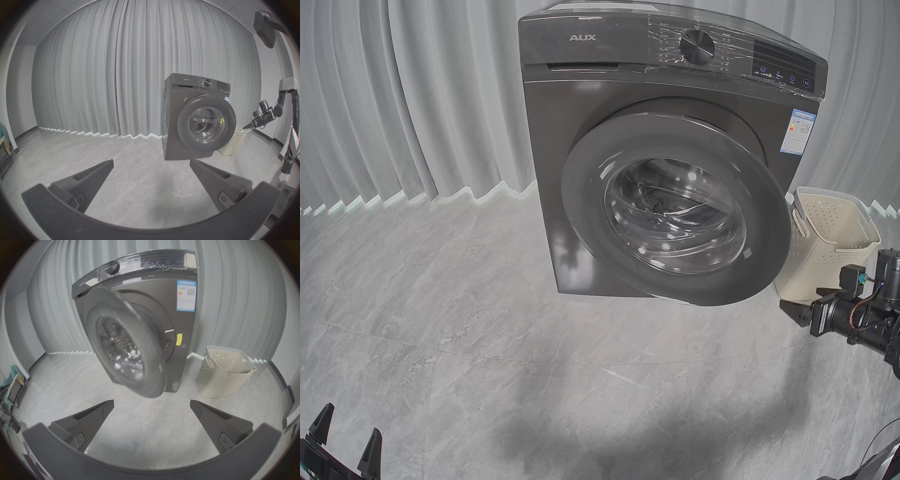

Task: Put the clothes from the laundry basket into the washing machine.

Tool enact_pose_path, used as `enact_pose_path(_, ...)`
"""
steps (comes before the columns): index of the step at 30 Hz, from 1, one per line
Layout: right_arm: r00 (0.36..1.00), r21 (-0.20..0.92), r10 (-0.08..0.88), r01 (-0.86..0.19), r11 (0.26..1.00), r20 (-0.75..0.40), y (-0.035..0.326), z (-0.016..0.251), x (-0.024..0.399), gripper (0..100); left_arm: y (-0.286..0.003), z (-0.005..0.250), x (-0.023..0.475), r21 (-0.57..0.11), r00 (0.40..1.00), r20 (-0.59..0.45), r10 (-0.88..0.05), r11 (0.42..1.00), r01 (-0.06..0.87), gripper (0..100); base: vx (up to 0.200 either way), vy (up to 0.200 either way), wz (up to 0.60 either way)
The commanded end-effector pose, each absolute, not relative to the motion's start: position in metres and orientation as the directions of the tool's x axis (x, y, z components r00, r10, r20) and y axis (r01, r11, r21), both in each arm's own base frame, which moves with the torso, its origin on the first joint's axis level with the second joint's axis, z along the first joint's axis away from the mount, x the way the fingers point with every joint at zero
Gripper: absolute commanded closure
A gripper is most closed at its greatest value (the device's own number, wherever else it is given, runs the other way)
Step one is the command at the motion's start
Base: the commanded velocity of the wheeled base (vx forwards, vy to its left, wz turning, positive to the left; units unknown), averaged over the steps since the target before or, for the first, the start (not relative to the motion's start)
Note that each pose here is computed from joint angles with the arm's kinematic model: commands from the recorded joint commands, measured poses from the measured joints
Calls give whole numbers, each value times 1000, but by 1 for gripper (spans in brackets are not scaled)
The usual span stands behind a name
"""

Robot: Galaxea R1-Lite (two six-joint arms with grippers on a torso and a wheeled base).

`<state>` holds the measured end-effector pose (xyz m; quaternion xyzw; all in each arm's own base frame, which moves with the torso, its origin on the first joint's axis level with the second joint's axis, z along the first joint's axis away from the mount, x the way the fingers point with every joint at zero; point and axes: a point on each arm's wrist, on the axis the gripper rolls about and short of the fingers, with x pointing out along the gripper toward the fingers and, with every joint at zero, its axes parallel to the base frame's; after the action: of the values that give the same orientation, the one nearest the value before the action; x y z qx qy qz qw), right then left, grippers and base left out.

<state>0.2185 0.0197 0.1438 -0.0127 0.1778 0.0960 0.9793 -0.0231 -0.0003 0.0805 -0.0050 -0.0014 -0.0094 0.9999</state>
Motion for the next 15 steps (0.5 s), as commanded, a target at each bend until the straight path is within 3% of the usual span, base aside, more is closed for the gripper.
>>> enact_pose_path(1,864,42,314,-324,945,-395,40,131,202,0,0,76,-23,-11,1000,0,-18,1000,18,0,0,-200,0)
enact_pose_path(6,778,115,487,-484,867,-396,63,128,189,0,0,76,-23,2,1000,-2,-17,1000,17,0,0,-40,0)
enact_pose_path(11,776,138,517,-504,853,-362,69,135,193,0,0,76,-23,2,1000,-2,-17,1000,17,0,0,0,0)
enact_pose_path(15,784,137,529,-514,847,-326,72,139,197,0,0,76,-23,0,1000,0,-15,1000,15,0,200,0,0)
